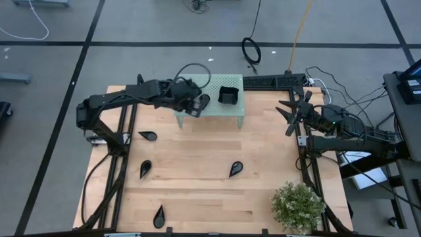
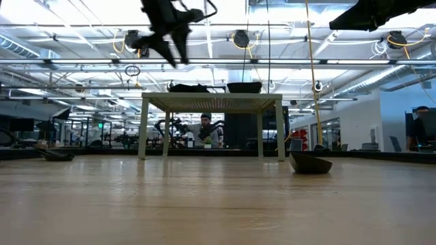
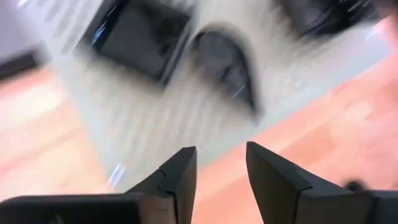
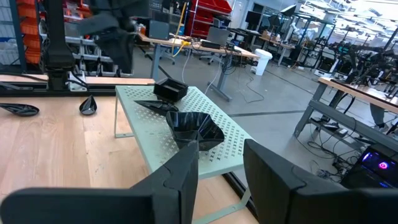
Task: Pick & Place Mini shaped plates
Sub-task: Stack the black drop shaped plate on top of the other black drop shaped plate on the shelf
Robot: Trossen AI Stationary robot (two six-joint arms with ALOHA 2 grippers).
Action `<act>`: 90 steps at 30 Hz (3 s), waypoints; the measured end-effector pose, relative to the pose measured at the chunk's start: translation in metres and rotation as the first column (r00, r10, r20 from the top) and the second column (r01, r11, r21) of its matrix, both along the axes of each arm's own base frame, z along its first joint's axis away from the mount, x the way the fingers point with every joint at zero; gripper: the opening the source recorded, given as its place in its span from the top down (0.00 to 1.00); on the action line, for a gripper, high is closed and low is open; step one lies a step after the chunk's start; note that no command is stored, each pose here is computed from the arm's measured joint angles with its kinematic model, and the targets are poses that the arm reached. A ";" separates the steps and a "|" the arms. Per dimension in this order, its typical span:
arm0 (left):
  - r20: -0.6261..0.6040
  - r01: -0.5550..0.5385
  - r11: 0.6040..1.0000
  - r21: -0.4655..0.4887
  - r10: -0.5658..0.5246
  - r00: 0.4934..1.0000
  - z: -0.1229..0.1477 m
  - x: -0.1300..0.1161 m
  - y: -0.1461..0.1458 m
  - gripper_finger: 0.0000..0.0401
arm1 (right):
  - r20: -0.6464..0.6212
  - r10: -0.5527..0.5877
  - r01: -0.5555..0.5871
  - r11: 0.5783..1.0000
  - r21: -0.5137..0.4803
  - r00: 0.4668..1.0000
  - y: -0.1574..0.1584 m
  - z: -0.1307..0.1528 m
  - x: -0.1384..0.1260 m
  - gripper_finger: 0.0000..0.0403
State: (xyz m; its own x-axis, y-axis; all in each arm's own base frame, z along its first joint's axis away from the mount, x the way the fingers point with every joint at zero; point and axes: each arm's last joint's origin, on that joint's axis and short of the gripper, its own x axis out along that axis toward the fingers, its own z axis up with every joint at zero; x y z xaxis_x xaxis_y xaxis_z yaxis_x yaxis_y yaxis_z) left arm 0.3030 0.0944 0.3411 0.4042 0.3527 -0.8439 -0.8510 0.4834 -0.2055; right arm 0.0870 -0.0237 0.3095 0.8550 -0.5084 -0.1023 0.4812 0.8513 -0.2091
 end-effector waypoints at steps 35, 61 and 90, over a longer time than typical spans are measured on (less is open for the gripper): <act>-0.679 -0.209 0.789 -0.577 -0.323 0.659 -0.165 -0.107 -0.125 0.63 | 0.000 0.000 0.000 1.000 0.000 1.000 0.000 0.000 0.000 0.71; -0.679 -0.422 0.764 -0.489 -0.029 0.734 -0.215 -0.137 -0.153 0.63 | 0.000 -0.001 0.001 1.000 0.000 1.000 0.000 0.000 0.000 0.71; -0.575 -0.335 0.859 -0.388 0.058 0.816 -0.198 -0.134 -0.144 0.63 | 0.000 0.000 0.000 1.000 0.000 1.000 0.000 0.000 0.000 0.71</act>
